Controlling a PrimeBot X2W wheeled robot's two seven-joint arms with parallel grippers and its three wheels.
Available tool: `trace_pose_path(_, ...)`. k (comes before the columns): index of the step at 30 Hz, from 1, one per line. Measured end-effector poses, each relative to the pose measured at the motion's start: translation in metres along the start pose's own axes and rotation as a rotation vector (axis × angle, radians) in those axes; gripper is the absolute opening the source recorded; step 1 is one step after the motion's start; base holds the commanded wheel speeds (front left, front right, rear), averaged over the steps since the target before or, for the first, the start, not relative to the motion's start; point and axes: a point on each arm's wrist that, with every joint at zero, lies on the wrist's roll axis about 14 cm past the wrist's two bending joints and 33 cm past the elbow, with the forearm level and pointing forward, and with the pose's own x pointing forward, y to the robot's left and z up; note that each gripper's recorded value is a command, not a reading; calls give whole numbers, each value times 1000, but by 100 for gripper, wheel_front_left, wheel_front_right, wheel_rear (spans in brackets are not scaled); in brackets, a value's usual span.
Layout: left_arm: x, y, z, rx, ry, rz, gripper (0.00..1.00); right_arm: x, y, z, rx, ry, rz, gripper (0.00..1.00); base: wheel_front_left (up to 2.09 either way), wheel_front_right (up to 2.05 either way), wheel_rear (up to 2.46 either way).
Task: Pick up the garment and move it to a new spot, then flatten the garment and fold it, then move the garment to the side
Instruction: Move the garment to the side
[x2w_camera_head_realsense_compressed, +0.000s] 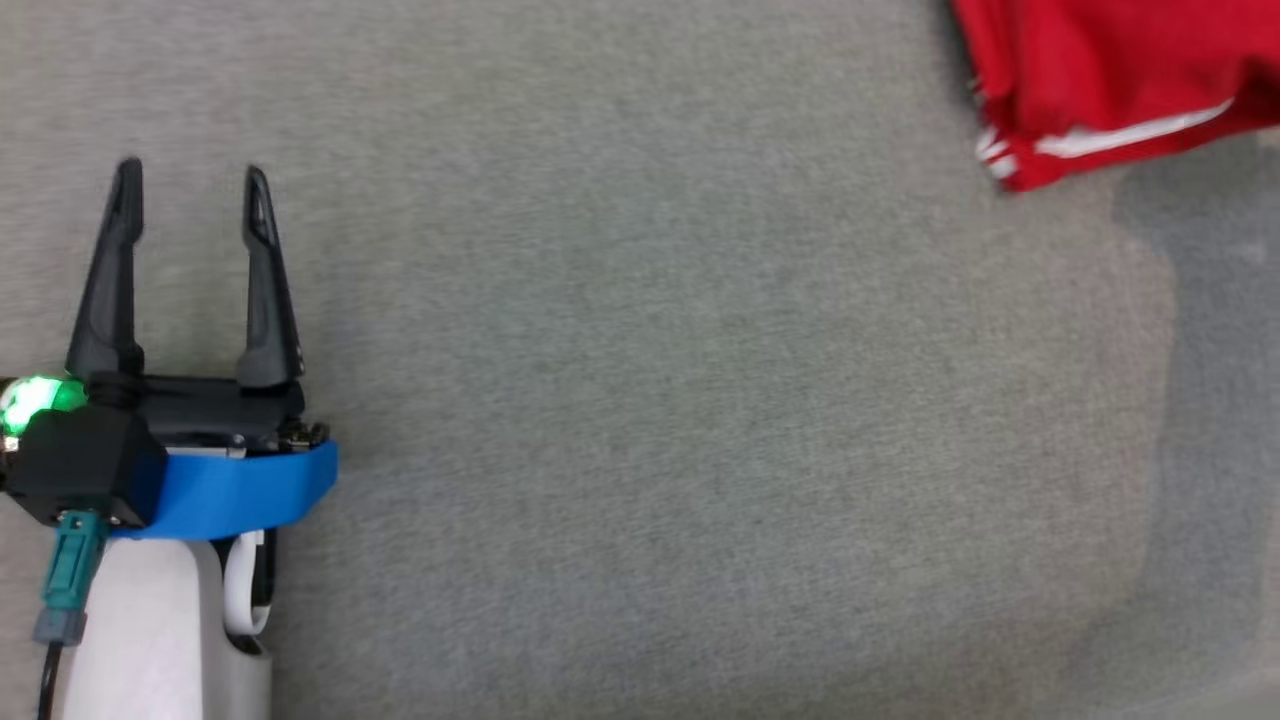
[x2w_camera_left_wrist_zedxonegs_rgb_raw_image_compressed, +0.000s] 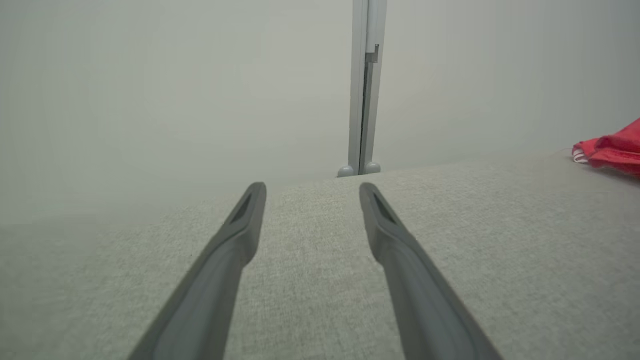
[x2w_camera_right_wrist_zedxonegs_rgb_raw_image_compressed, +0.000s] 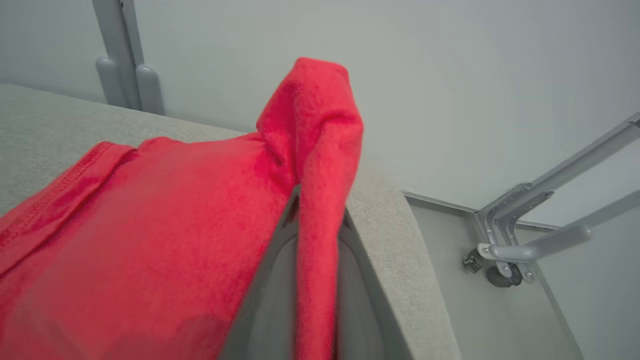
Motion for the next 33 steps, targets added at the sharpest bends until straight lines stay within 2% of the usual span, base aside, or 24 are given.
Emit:
trace_pose_path(4, 13, -9, -1, 4, -26, -35, 100, -5, -40, 4, -17, 14, -81, 0, 0, 0, 0)
trace_pose_path(11, 19, -13, -6, 0, -30, -50, 100, 1, -48, 3, -22, 53, -102, 0, 0, 0, 0)
trace_pose_path(12, 19, -13, -7, 0, -29, -50, 100, 3, -47, 0, -29, 64, -101, 8, 0, 0, 0)
trace_pose_path(13, 20, -12, -7, 0, -29, -48, 100, 5, -47, 0, -48, 67, -103, 35, 0, 0, 0)
trace_pose_path(14, 20, -11, -8, -1, -29, -45, 100, 7, -48, 0, -67, 66, -106, 100, 0, 0, 0)
trace_pose_path(19, 16, -3, -3, 4, -30, -19, 100, 15, -53, 12, -95, 9, -135, 100, 0, 0, 0)
trace_pose_path(24, 4, 8, 15, 14, -43, 25, 100, 12, -42, 29, -56, -70, -127, 100, 0, 0, 0)
trace_pose_path(28, -14, 16, 30, 14, -42, 64, 100, 1, -25, 55, -21, -171, -94, 100, 0, 0, 0)
trace_pose_path(33, -42, 26, 49, 18, -45, 116, 100, -18, 16, 83, 62, -278, -5, 100, 0, 0, 0)
